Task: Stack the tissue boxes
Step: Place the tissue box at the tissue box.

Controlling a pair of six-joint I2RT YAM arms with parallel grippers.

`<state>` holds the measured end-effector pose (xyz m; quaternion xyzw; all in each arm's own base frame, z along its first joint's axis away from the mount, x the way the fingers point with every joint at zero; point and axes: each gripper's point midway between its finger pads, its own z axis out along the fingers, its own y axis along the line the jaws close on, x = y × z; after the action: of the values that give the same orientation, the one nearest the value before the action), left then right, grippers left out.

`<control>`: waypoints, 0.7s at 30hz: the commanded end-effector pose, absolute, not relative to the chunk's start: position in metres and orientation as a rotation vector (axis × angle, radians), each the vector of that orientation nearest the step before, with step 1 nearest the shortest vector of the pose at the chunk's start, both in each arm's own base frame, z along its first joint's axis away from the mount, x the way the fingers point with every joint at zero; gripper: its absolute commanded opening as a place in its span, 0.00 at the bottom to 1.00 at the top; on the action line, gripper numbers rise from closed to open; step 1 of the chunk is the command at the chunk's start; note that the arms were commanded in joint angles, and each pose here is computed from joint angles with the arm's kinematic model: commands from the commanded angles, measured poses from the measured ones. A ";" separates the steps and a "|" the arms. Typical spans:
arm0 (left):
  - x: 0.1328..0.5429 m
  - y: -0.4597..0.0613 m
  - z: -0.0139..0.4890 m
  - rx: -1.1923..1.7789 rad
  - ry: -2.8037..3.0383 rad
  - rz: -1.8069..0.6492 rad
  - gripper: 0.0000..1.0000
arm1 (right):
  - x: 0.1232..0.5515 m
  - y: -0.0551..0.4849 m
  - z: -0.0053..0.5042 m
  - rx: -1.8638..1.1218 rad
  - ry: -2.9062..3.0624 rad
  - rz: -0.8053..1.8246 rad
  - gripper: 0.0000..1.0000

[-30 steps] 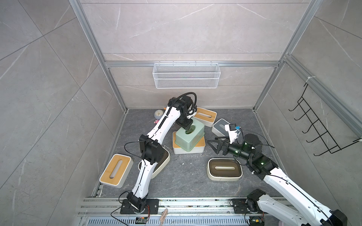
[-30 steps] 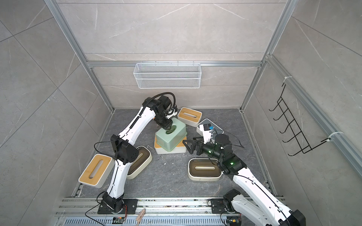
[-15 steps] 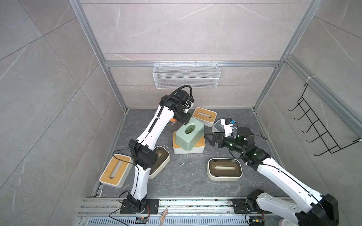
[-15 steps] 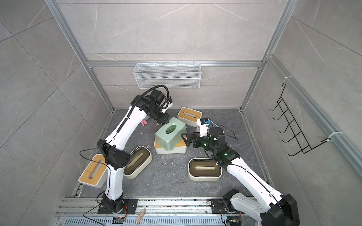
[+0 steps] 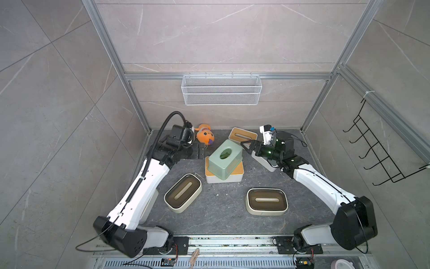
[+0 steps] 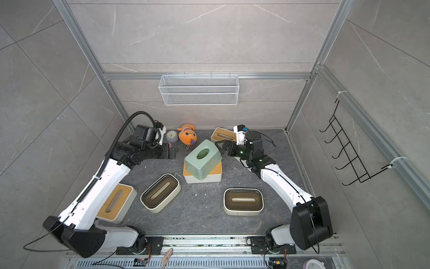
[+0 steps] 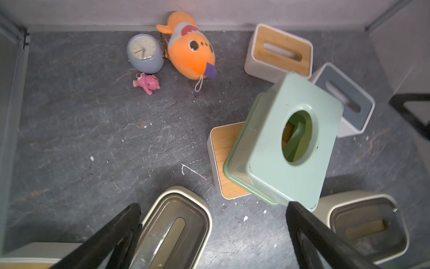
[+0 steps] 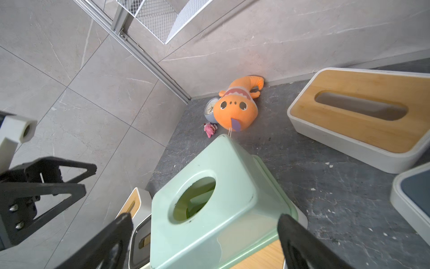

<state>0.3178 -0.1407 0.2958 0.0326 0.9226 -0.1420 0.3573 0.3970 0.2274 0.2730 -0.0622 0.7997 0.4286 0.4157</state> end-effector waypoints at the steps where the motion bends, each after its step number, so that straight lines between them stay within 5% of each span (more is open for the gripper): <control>1: 0.309 -0.160 0.311 -0.103 2.279 -0.692 1.00 | 0.405 0.239 0.287 -0.232 1.969 1.182 1.00; 9: 0.293 -0.190 0.274 -0.369 2.188 -1.163 0.99 | 0.429 0.258 0.265 -0.302 2.025 1.277 1.00; 21: 0.314 -0.216 0.242 -0.499 2.166 -1.313 0.99 | 0.432 0.272 0.242 -0.357 2.107 1.319 1.00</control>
<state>0.3041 -0.2002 0.2139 -0.1958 0.8370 -0.4392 0.2611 0.4363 0.2638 0.2387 -0.1104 0.8004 0.4964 0.3173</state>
